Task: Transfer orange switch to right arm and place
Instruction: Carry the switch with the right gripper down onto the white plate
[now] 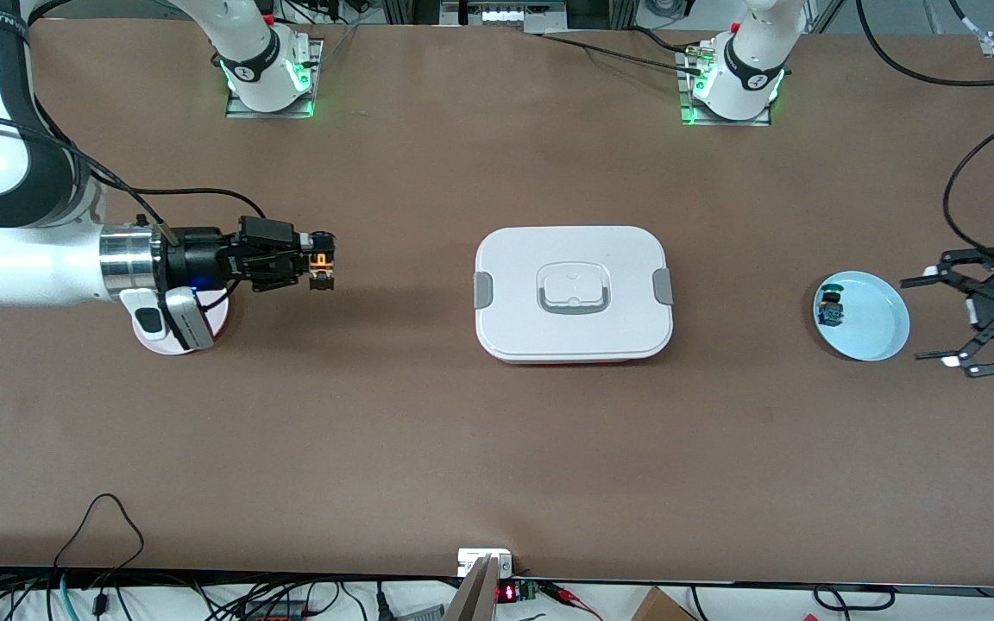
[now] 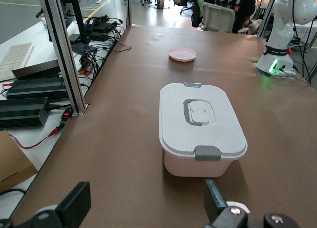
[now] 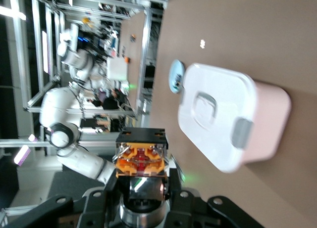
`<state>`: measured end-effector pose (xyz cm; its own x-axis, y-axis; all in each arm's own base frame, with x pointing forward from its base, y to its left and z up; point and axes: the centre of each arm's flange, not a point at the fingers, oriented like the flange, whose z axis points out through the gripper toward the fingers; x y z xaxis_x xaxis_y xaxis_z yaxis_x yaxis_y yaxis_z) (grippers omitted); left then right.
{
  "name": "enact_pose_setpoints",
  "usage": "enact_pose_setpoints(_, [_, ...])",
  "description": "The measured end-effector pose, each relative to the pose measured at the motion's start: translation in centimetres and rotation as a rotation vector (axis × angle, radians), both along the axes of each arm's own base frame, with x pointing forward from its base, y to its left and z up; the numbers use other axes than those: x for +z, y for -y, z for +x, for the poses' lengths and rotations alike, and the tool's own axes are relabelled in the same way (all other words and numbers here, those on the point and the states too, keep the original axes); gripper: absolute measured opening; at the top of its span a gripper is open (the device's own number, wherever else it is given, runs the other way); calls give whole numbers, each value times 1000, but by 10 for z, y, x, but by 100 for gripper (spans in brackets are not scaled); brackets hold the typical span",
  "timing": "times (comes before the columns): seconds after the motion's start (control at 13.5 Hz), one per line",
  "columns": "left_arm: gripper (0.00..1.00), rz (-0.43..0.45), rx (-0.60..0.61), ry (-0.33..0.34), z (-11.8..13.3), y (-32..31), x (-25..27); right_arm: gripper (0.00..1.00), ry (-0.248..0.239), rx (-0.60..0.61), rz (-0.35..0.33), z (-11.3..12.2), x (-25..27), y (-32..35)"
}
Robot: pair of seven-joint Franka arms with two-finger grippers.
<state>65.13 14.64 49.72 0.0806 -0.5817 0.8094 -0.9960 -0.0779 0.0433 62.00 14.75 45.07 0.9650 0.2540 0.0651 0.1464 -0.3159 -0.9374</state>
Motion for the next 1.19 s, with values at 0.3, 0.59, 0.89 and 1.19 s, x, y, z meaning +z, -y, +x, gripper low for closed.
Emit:
enact_pose_setpoints(0.3, [100, 265, 193, -64, -27, 0, 80, 42, 44, 106, -158, -9, -12, 42])
enact_pose_setpoints(0.59, [100, 577, 545, -206, -48, 58, 145, 42, 186, 307, -355, -18, -30, 64])
enact_pose_setpoints(0.89, [100, 670, 872, -342, -63, 105, 154, 42, 316, 560, -603, -20, -49, 101])
enact_pose_setpoints(1.19, [100, 643, 1125, -533, -63, 126, 130, 42, 450, 787, -800, -14, -67, 143])
